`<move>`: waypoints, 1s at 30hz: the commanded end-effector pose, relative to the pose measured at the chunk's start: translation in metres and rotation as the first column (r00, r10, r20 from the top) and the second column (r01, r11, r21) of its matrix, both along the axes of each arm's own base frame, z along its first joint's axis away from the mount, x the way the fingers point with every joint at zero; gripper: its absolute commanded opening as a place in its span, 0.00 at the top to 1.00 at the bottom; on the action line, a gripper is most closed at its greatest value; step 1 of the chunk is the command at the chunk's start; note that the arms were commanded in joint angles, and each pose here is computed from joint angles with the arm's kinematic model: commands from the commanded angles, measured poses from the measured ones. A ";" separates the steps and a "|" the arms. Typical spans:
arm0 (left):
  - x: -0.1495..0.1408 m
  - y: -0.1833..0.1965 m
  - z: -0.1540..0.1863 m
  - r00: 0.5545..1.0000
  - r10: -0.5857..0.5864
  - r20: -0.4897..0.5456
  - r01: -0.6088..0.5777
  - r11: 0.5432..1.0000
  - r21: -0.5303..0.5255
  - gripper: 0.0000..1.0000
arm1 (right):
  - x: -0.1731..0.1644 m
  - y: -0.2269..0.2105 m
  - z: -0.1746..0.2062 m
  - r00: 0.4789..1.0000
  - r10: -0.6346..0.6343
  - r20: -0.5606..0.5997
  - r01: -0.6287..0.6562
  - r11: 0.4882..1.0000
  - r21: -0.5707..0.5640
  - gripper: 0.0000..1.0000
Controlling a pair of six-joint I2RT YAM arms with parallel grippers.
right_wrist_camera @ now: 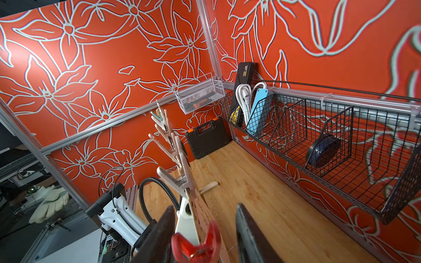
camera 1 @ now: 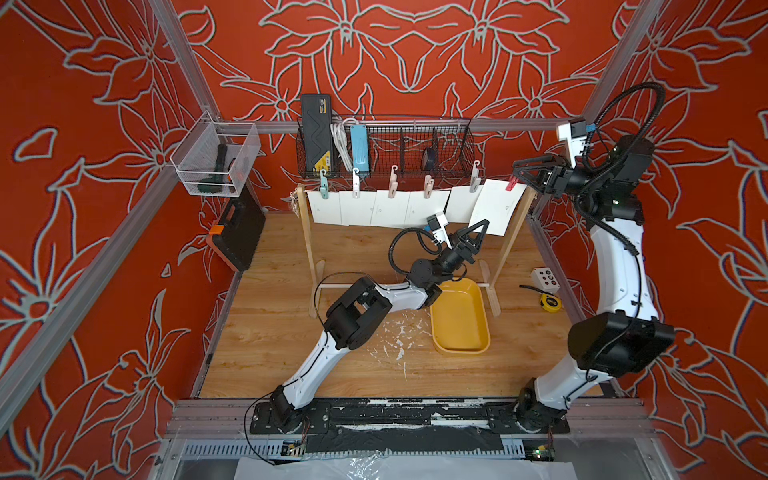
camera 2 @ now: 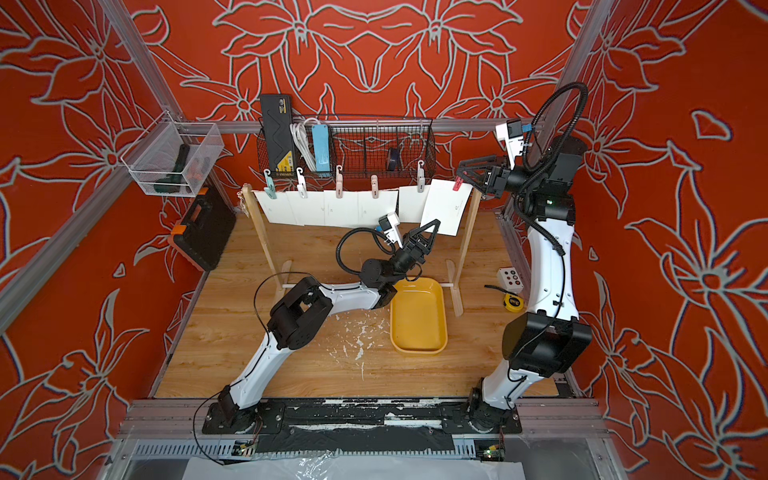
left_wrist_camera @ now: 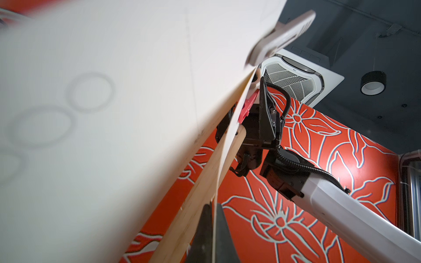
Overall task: Remove the postcards from the strings
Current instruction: Remove the clamp from the clothesline.
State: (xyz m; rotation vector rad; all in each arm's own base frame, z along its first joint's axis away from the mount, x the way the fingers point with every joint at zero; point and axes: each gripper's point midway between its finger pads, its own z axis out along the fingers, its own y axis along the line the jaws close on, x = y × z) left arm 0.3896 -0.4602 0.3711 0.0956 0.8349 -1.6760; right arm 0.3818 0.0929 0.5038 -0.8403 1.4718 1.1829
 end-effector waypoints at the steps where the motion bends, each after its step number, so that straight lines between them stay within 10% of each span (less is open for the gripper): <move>1: -0.015 0.018 0.027 0.996 -0.008 0.091 0.017 0.994 -0.105 1.00 | -0.014 0.006 0.003 0.997 0.070 0.020 -0.070 0.998 -0.012 0.61; 11: -0.015 0.019 0.028 0.996 -0.010 0.092 0.020 0.994 -0.108 1.00 | -0.014 0.009 0.000 0.996 0.089 0.011 -0.089 0.996 -0.011 0.69; 19: -0.016 0.019 0.029 0.995 -0.010 0.099 0.021 0.994 -0.108 1.00 | -0.011 0.009 -0.003 0.997 0.082 -0.003 -0.082 0.997 -0.006 0.44; 30: -0.015 0.019 0.027 0.996 -0.010 0.092 0.020 0.994 -0.110 1.00 | -0.014 0.009 -0.001 0.995 0.095 0.006 -0.095 0.995 -0.011 0.69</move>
